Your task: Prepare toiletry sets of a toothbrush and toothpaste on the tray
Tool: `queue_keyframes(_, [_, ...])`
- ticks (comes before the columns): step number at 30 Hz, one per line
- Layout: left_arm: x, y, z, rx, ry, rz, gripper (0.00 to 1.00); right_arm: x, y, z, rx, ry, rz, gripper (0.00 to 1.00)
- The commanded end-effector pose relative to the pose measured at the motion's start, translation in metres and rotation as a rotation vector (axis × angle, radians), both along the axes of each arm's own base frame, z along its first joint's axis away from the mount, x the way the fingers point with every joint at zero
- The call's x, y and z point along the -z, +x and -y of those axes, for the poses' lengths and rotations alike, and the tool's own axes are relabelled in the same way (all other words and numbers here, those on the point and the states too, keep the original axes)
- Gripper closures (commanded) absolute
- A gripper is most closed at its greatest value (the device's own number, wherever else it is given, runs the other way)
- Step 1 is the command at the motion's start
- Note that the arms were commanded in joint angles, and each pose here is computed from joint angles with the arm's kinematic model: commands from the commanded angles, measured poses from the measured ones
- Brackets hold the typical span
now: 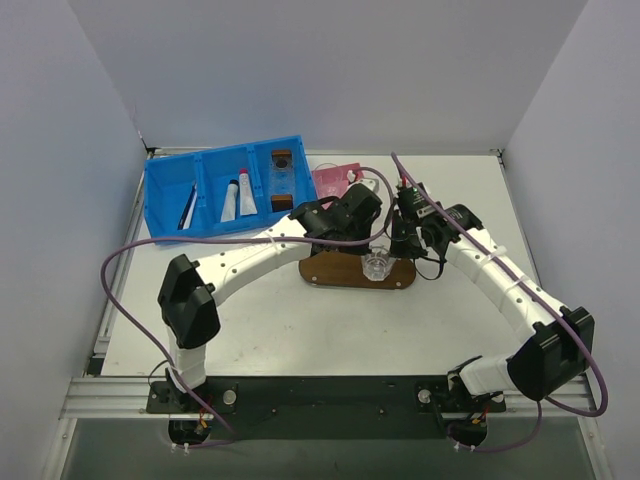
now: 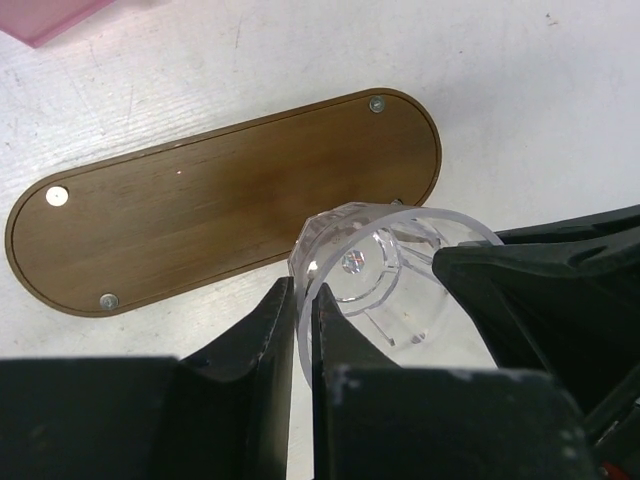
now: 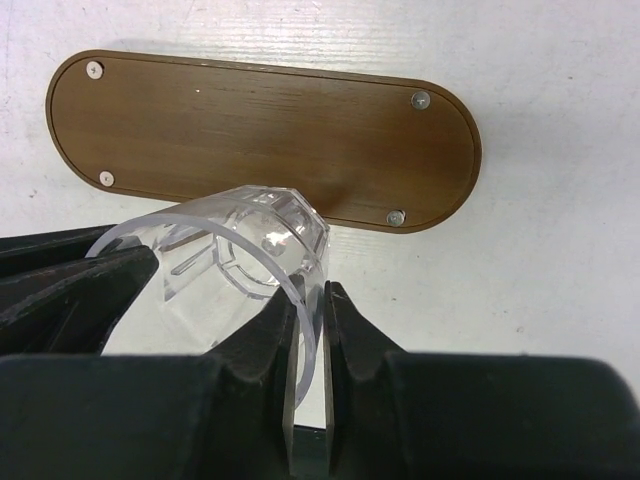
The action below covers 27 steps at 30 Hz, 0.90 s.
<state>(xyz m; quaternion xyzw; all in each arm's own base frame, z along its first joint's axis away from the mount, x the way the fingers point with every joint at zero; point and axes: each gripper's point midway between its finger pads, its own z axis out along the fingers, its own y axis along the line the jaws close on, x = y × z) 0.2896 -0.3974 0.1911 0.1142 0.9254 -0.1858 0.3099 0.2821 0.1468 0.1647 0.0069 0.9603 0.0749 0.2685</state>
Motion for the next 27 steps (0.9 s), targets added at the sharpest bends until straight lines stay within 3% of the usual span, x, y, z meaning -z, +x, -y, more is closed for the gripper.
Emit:
queue_keyframes(1, [-0.047, -0.008, 0.006, 0.051, -0.137, 0.079, 0.98, -0.004, 0.004, 0.009, 0.033, -0.02, 0.035, 1.0])
queue_keyframes(5, [-0.056, -0.01, -0.002, 0.06, -0.17, 0.127, 0.74, -0.016, 0.006, 0.014, 0.065, 0.003, 0.098, 1.0])
queue_keyframes(9, [-0.071, -0.01, -0.014, 0.072, -0.209, 0.195, 0.26, -0.02, 0.005, 0.016, 0.093, 0.021, 0.124, 1.0])
queue_keyframes(10, [-0.061, -0.011, -0.021, 0.065, -0.197, 0.186, 0.22, -0.019, 0.004, 0.017, 0.098, 0.019, 0.126, 1.0])
queue_keyframes(13, [-0.064, -0.008, -0.039, 0.043, -0.224, 0.209, 0.16, -0.022, 0.005, 0.025, 0.129, 0.004, 0.147, 1.0])
queue_keyframes(20, [-0.063, 0.016, -0.109, -0.081, -0.24, 0.214, 0.13, -0.02, 0.007, 0.036, 0.114, -0.04, 0.166, 1.0])
queue_keyframes(23, [-0.068, 0.014, -0.14, -0.121, -0.216, 0.259, 0.12, -0.013, 0.006, 0.043, 0.071, -0.076, 0.176, 1.0])
queue_keyframes(27, [-0.056, 0.004, -0.174, -0.179, -0.204, 0.246, 0.03, -0.003, 0.005, 0.056, -0.001, -0.138, 0.157, 1.0])
